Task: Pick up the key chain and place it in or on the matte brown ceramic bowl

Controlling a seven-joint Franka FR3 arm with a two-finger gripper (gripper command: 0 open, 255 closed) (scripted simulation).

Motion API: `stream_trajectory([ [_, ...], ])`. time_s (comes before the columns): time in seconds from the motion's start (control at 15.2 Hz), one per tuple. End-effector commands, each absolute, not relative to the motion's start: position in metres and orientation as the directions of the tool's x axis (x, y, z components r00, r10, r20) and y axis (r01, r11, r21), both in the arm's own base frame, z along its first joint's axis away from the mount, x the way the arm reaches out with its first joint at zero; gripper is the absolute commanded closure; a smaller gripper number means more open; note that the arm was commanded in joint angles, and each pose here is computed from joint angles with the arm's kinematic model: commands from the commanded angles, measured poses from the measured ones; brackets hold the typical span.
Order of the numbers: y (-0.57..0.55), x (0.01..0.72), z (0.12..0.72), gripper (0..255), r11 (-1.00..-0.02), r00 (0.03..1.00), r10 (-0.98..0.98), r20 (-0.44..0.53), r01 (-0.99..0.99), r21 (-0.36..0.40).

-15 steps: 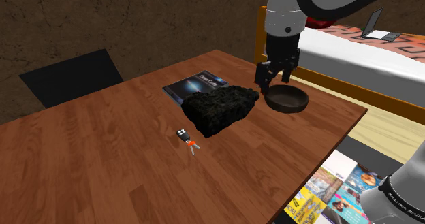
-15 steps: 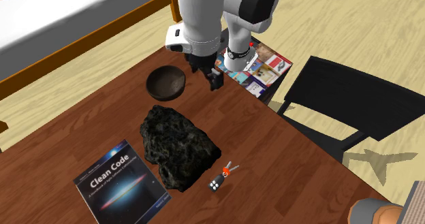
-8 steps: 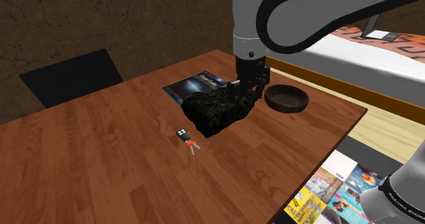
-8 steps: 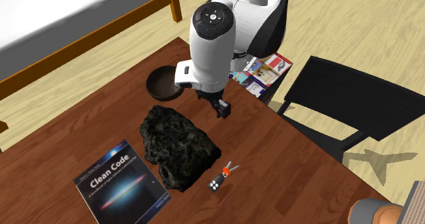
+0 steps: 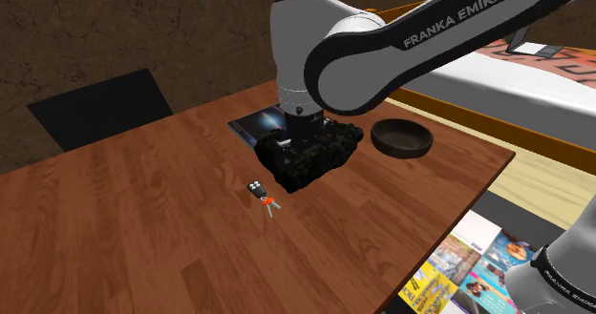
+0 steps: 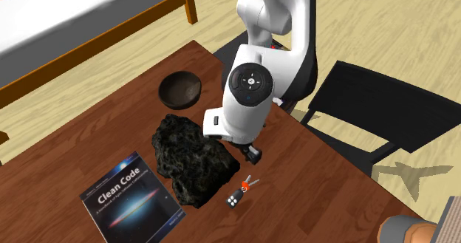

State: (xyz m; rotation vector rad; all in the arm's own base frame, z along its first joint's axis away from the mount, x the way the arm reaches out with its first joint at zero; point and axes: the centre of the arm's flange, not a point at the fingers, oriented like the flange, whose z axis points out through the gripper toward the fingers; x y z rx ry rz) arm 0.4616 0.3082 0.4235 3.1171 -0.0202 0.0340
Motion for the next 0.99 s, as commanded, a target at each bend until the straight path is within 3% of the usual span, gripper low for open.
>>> stream_trajectory([
  [0.0,0.331,0.473,0.41,0,-1.0,1.0,-0.012,0.026,-0.012,0.02],
  [0.46,0.399,0.506,0.372,0,-1.0,0.999,-0.005,0.04,-0.006,0.011],
  [0.92,0.399,0.508,0.336,0,-1.0,0.999,-0.005,0.04,-0.006,0.011],
])
